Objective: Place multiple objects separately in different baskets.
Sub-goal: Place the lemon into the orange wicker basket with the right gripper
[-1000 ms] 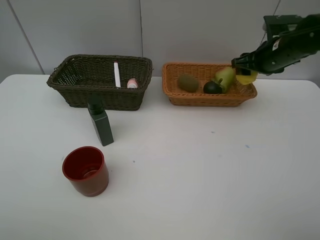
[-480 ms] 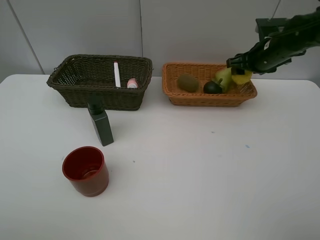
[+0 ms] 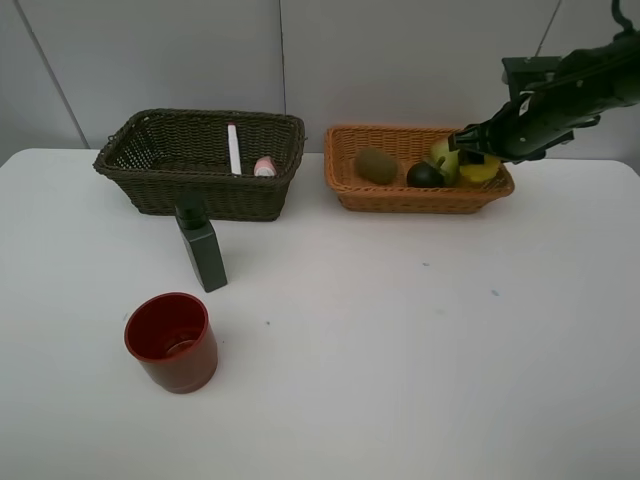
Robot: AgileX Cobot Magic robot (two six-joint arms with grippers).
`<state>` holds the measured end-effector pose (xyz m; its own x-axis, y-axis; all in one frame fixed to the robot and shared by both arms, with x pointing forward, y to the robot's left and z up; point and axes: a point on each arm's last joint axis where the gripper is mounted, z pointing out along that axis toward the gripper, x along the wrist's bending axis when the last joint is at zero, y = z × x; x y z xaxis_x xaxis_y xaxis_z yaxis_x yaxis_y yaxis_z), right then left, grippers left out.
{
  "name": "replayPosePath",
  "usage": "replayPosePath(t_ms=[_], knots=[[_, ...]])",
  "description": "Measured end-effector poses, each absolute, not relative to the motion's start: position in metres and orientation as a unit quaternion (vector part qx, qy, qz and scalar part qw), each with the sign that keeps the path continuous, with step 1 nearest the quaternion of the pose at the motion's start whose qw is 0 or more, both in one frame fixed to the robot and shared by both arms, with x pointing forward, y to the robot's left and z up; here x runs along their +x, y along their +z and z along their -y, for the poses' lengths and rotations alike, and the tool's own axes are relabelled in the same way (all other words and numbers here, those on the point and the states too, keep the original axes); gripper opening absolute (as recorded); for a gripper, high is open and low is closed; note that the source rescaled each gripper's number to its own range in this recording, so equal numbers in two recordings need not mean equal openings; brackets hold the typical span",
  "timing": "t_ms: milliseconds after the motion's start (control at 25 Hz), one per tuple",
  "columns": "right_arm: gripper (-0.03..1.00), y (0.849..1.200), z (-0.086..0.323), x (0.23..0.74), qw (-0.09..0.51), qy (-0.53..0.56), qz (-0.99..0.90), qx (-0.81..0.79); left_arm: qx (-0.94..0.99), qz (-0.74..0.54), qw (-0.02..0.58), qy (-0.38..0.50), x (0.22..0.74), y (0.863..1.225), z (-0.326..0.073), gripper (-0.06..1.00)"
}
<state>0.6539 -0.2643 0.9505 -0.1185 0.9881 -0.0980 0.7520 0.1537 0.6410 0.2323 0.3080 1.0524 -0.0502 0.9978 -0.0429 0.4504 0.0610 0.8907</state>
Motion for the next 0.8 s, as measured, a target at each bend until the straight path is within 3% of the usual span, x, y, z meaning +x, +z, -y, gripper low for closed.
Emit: replayPosePath(t_ms=[680,720,800], knots=[[0.59,0.9506,0.2639,0.6539,0.258,0.229,-0.708,0.616,0.579,-0.625,0.374,0.366,0.2323,1.0524,-0.308,0.93],[0.62,0.9505,0.264,0.6539,0.258,0.229,-0.708,0.616,0.579,-0.625,0.374,0.366,0.2323,1.0524,-0.308,0.93],[0.82,0.9505,0.2639,0.6538,0.257,0.23,-0.708,0.617,0.579,-0.625,0.374,0.366,0.2323,1.0524,-0.308,0.93]])
